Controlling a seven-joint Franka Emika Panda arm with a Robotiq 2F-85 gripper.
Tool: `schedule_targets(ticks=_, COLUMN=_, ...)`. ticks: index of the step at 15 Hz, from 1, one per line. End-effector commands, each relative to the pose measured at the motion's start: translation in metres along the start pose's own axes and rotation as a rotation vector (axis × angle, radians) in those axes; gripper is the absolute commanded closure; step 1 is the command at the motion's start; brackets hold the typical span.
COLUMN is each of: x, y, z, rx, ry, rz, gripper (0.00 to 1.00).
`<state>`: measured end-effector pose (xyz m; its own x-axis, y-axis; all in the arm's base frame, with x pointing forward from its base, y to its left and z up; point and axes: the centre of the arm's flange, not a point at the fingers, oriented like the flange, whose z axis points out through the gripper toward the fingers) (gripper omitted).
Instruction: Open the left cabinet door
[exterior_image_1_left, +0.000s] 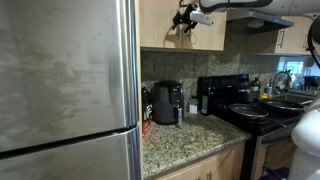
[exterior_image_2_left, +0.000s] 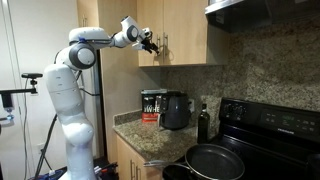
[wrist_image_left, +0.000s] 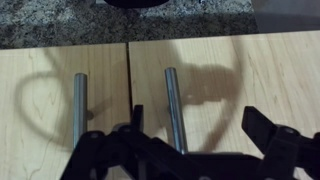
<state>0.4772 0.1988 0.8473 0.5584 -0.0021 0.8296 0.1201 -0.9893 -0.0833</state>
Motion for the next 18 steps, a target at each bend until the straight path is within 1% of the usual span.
schedule_targets(ticks=1, x=0.001, y=0.0, z=0.008, rx=-0.013, ry=0.001, rz=0.002, gripper=0.0)
schedule_targets(ticks=4, x=0.015, y=0.004, z=0.019, rx=-0.005, ry=0.006, rz=0.027, gripper=0.0)
schedule_targets(ticks=10, x=0.022, y=0.008, z=0.044, rx=-0.045, ry=0.016, rz=-0.004, gripper=0.01)
schedule_targets(ticks=11, x=0.023, y=0.009, z=0.047, rx=-0.046, ry=0.014, rz=-0.014, gripper=0.25)
schedule_targets(ticks=12, x=0.023, y=0.009, z=0.047, rx=-0.048, ry=0.015, rz=-0.017, gripper=0.25)
schedule_targets(ticks=13, x=0.023, y=0.009, z=0.045, rx=-0.054, ry=0.017, rz=-0.018, gripper=0.31)
schedule_targets(ticks=16, x=0.023, y=0.01, z=0.038, rx=-0.061, ry=0.027, rz=-0.031, gripper=0.5)
schedule_targets(ticks=17, x=0.022, y=0.009, z=0.036, rx=-0.059, ry=0.03, rz=-0.032, gripper=0.58)
schedule_targets(ticks=18, x=0.021, y=0.01, z=0.035, rx=-0.055, ry=0.031, rz=-0.032, gripper=0.63)
